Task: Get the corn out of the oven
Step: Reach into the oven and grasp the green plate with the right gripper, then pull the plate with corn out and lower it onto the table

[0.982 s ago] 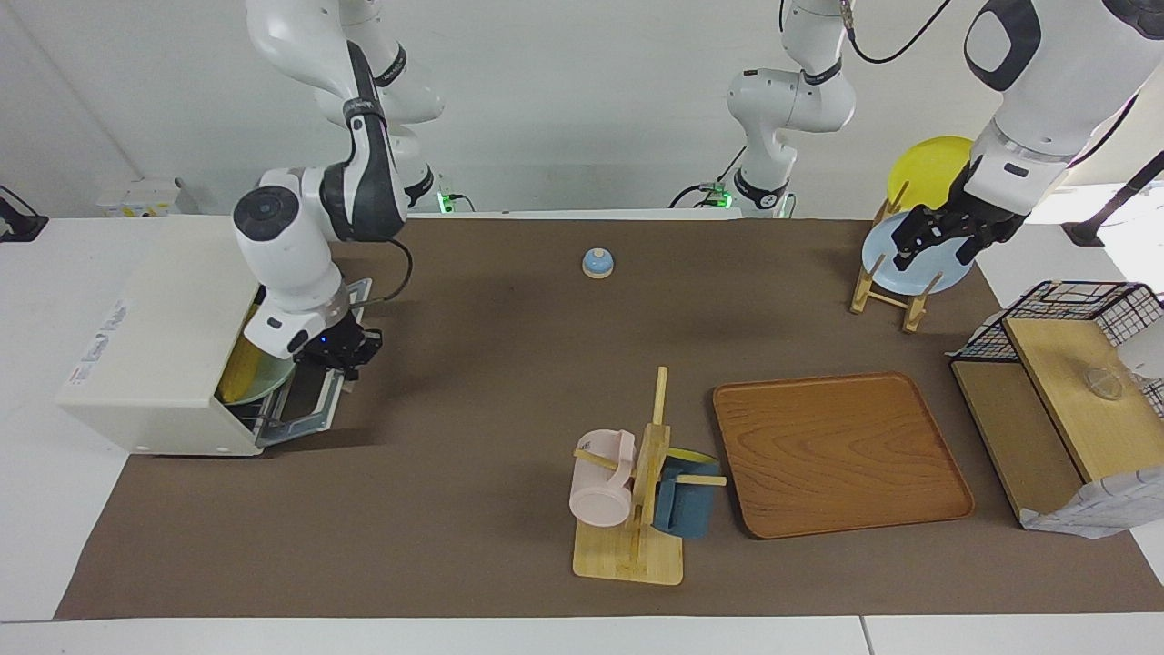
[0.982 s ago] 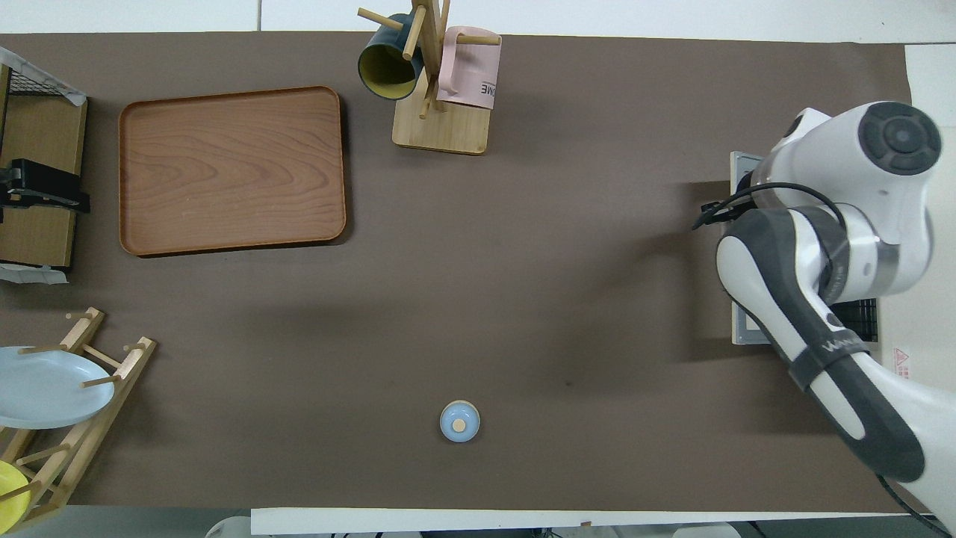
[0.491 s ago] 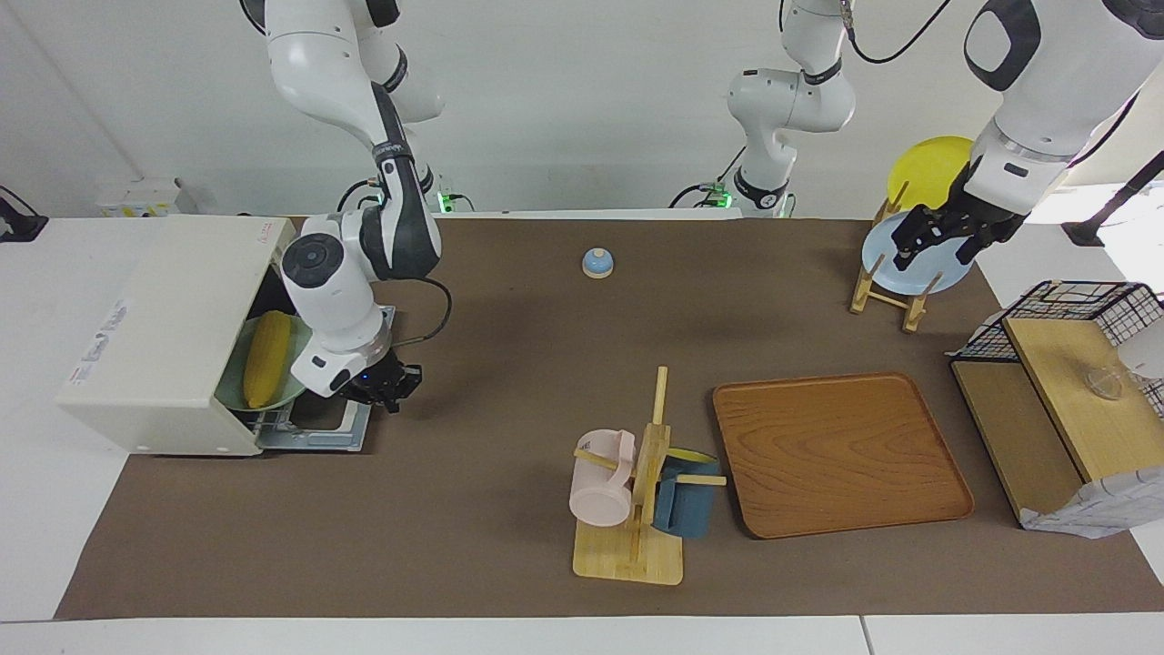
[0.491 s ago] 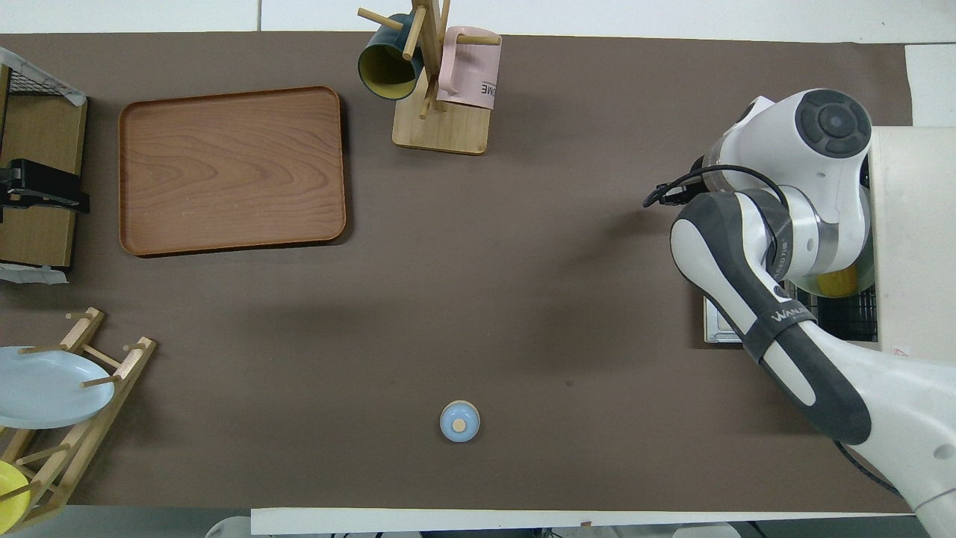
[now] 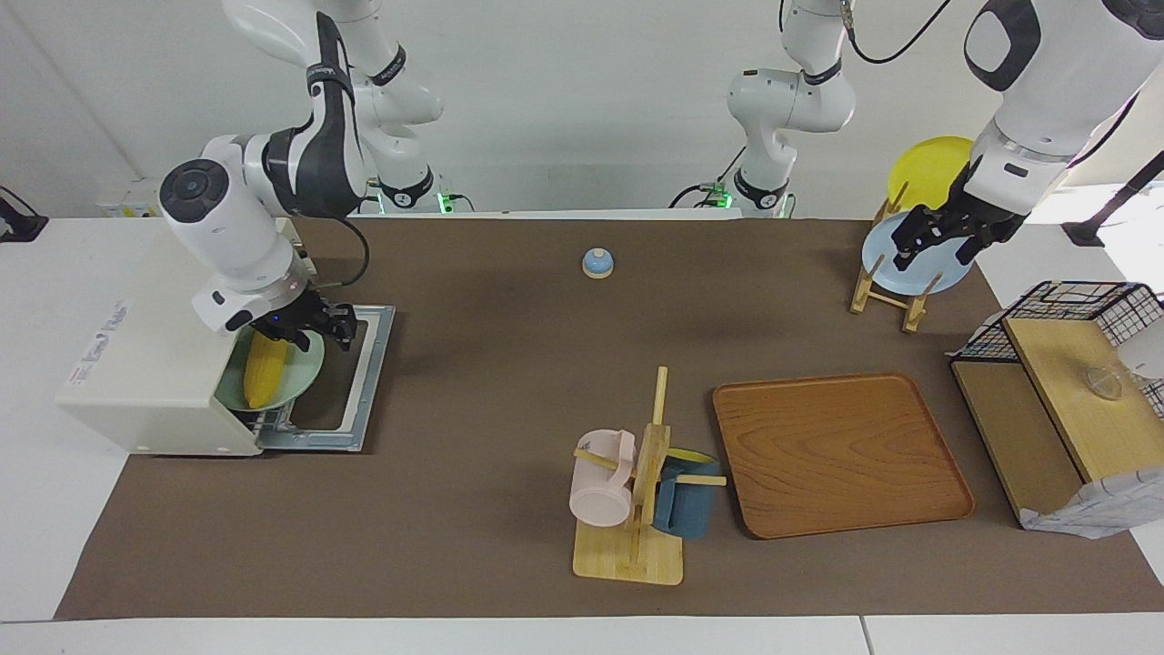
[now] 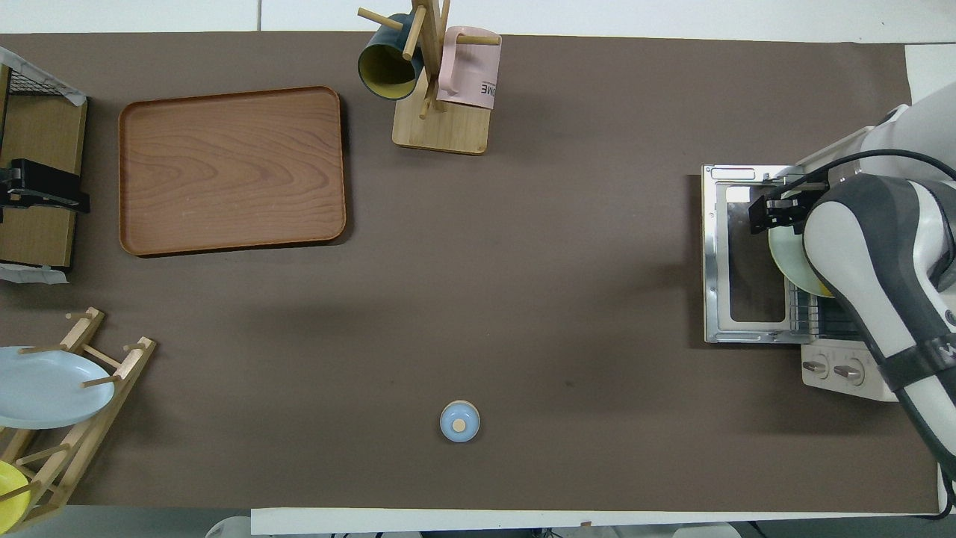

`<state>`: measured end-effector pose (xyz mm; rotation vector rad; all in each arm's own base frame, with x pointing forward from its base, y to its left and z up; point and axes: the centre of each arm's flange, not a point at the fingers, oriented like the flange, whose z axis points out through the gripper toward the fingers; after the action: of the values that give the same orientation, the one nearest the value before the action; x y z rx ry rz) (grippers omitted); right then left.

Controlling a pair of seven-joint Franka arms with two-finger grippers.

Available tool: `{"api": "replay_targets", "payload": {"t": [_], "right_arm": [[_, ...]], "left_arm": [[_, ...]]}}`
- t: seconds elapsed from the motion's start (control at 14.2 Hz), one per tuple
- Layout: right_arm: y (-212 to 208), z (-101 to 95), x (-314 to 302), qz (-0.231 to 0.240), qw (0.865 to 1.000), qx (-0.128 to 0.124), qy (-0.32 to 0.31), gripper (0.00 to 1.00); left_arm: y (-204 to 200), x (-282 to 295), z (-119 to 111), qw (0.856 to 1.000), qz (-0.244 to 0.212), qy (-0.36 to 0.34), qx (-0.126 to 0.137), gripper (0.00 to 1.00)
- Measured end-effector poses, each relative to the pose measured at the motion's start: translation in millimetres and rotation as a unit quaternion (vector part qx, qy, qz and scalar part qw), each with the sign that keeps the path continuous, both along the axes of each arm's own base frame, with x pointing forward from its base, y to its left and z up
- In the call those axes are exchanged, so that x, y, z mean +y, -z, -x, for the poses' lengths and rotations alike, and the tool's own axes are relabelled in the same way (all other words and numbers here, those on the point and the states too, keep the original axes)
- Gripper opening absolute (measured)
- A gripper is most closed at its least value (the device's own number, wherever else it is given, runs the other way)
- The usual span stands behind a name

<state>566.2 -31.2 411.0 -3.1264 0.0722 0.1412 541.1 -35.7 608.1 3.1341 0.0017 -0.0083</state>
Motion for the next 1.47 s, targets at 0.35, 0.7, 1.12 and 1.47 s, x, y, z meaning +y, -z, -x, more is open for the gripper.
{"api": "replay_targets", "payload": {"t": [0.35, 0.7, 1.12, 1.47], "right_arm": [[49, 8.3, 2, 0.008, 1.000, -0.013, -0.017, 0.56], [46, 8.8, 9, 0.059, 0.993, -0.004, -0.101, 0.09], [-25, -11.6, 180, 0.079, 0.990, -0.004, -0.121, 0.03], [-5, -7.3, 417, 0.068, 0.997, -0.008, -0.018, 0.03]], "left_arm": [[0, 0, 0, 1.000, 0.000, 0.000, 0.000, 1.00], [0, 0, 0, 1.000, 0.000, 0.000, 0.000, 1.00], [0, 0, 0, 1.000, 0.000, 0.000, 0.000, 1.00], [0, 0, 0, 1.000, 0.000, 0.000, 0.000, 1.00]]}}
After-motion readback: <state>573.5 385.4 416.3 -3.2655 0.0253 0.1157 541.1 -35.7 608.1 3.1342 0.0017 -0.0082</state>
